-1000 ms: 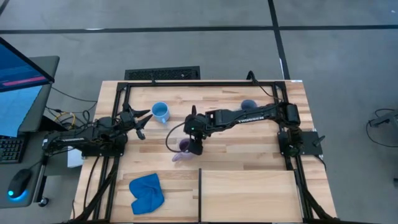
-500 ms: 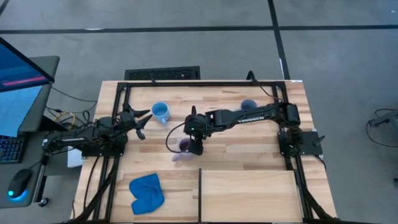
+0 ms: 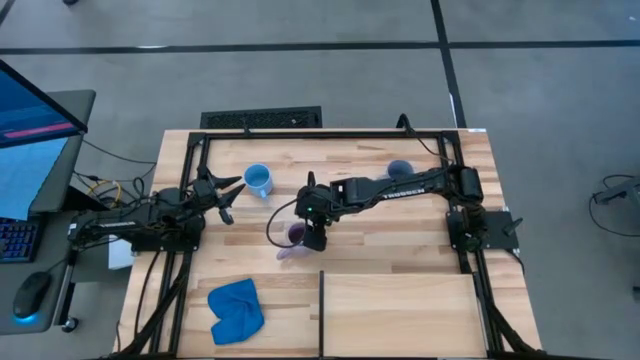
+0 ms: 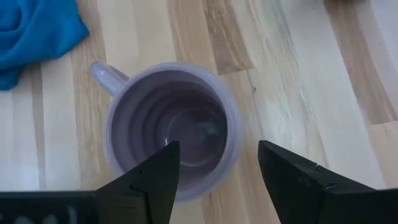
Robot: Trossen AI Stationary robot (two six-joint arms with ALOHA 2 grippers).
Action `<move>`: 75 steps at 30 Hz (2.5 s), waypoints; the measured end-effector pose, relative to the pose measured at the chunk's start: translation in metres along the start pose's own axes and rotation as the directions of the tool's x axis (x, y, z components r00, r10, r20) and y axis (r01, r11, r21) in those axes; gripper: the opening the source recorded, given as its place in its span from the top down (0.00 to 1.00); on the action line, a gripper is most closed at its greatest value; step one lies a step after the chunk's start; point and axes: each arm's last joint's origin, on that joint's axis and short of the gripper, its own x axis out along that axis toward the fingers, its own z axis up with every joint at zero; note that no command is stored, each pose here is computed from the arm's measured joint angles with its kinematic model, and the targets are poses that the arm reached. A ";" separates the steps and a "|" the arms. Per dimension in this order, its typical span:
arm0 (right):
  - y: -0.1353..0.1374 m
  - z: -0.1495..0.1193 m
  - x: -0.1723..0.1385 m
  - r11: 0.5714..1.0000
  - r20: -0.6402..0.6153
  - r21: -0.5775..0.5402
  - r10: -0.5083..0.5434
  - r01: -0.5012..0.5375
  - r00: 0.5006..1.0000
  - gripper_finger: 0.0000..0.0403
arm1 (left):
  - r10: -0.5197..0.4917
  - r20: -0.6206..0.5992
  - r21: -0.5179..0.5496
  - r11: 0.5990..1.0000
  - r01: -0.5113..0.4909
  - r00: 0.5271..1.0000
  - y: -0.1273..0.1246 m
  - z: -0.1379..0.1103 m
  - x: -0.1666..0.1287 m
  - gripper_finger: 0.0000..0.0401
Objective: Stack small to large cups/mugs on shelf
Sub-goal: Put the purple mug on the shelf
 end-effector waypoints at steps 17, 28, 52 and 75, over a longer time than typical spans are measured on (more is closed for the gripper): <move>-0.005 -0.004 0.007 1.000 0.010 0.028 -0.007 0.007 1.000 0.41 | 0.000 0.000 0.007 1.000 0.000 1.000 0.000 0.000 0.000 0.73; -0.007 -0.006 0.008 0.999 -0.006 0.043 0.003 -0.002 1.000 0.45 | 0.001 0.000 0.002 1.000 -0.001 1.000 0.000 0.000 0.000 0.73; -0.023 -0.007 0.039 0.991 -0.114 0.029 0.131 -0.128 0.985 0.90 | 0.011 -0.019 0.019 1.000 -0.011 1.000 0.000 -0.002 0.001 0.73; -0.015 0.021 -0.104 0.977 -0.285 -0.108 -0.210 0.186 0.935 0.90 | 0.011 -0.019 0.018 1.000 -0.011 1.000 0.000 -0.002 0.001 0.73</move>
